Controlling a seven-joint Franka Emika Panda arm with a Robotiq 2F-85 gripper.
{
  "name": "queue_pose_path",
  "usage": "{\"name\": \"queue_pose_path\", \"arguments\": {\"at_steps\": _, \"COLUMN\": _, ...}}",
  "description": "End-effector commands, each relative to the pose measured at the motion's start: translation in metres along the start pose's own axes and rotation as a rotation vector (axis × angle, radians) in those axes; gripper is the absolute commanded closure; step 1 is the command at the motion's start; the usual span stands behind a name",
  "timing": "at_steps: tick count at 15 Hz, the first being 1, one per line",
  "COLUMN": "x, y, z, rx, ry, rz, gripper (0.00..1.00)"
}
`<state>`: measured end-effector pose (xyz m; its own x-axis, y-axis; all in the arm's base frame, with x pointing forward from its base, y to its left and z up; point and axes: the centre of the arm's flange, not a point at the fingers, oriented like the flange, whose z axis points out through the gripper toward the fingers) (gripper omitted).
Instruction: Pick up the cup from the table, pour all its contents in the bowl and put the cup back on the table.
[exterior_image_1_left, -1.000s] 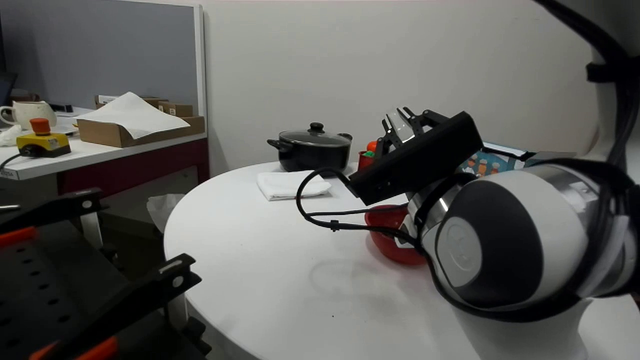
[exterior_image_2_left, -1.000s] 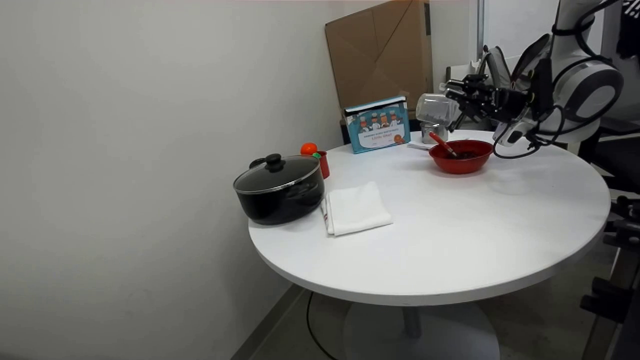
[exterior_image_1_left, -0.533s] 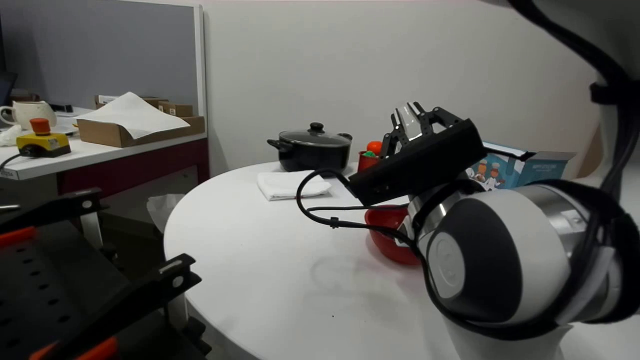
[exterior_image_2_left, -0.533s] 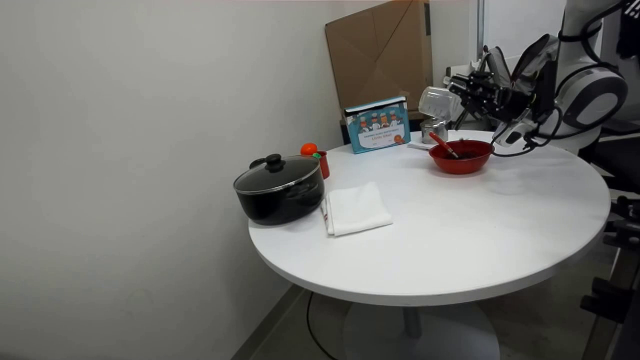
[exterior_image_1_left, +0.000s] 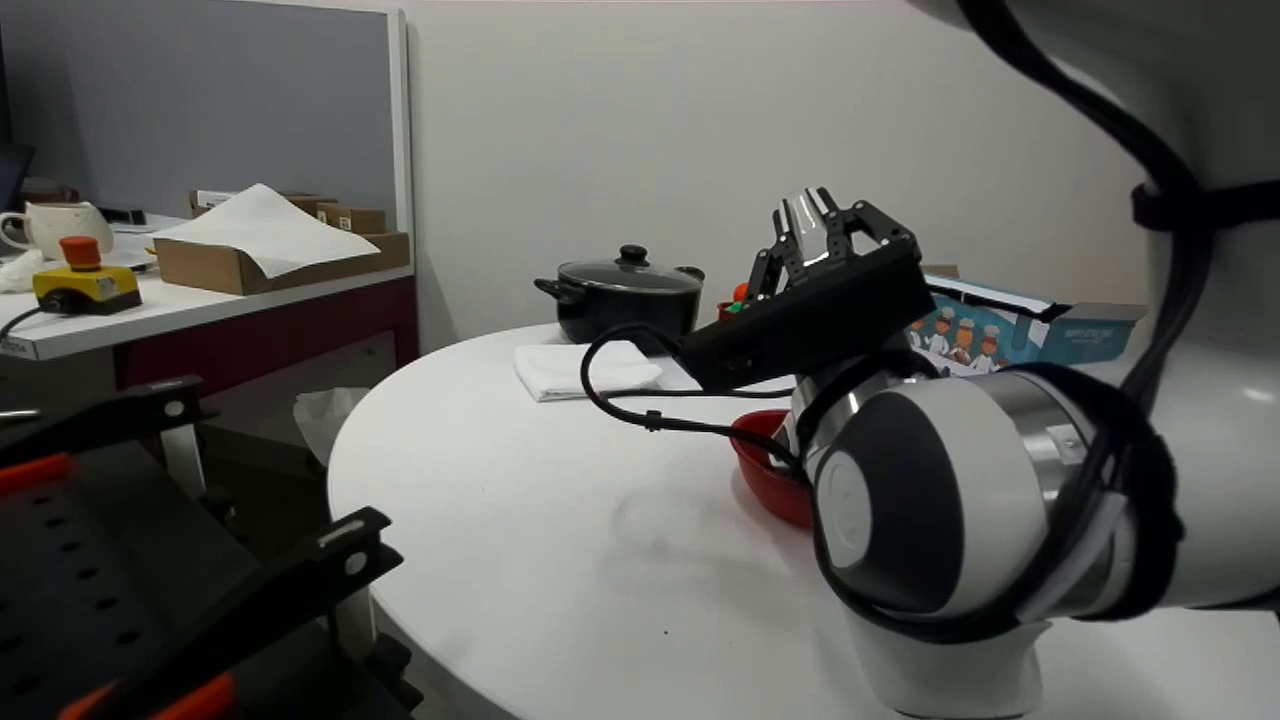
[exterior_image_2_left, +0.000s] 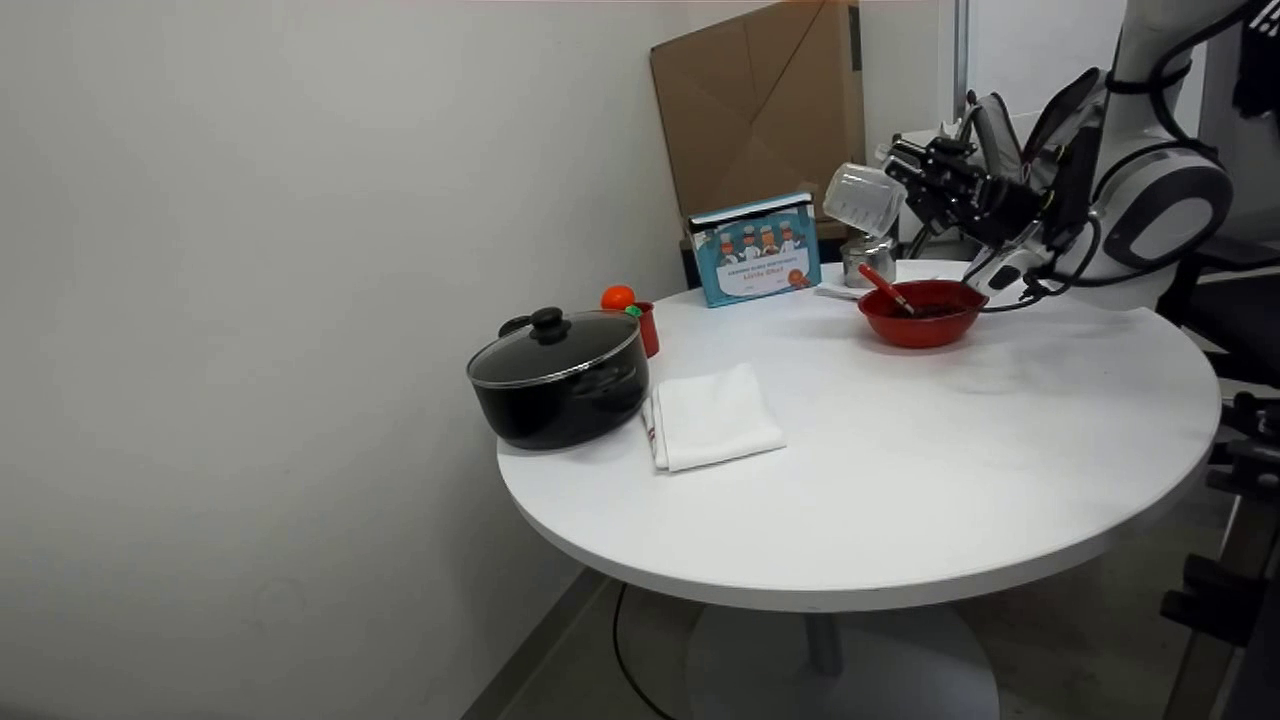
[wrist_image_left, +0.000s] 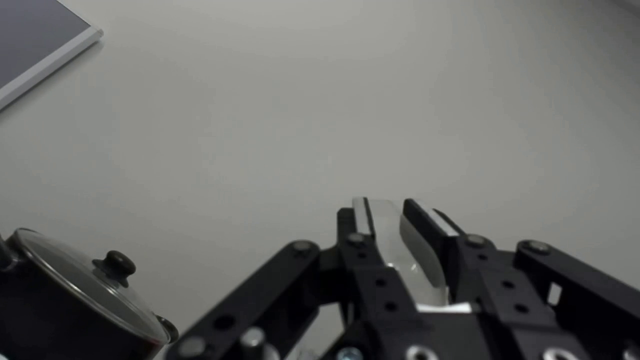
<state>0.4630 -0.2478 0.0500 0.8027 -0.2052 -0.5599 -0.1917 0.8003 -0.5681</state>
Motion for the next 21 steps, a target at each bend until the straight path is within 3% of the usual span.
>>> {"name": "queue_pose_path", "arguments": {"at_steps": 1, "x": 0.003, "y": 0.01, "z": 0.005, "rx": 0.055, "ry": -0.067, "rz": -0.038, "gripper": 0.94}}
{"name": "queue_pose_path", "arguments": {"at_steps": 7, "x": 0.005, "y": 0.024, "z": 0.007, "rx": 0.068, "ry": -0.06, "rz": -0.035, "gripper": 0.94}}
{"name": "queue_pose_path", "arguments": {"at_steps": 9, "x": 0.003, "y": 0.022, "z": 0.004, "rx": 0.055, "ry": -0.033, "rz": -0.037, "gripper": 0.94}}
{"name": "queue_pose_path", "arguments": {"at_steps": 14, "x": 0.004, "y": 0.011, "z": 0.003, "rx": 0.075, "ry": -0.072, "rz": -0.086, "gripper": 0.94}}
{"name": "queue_pose_path", "arguments": {"at_steps": 21, "x": 0.009, "y": 0.012, "z": 0.004, "rx": 0.075, "ry": -0.062, "rz": -0.082, "gripper": 0.94}}
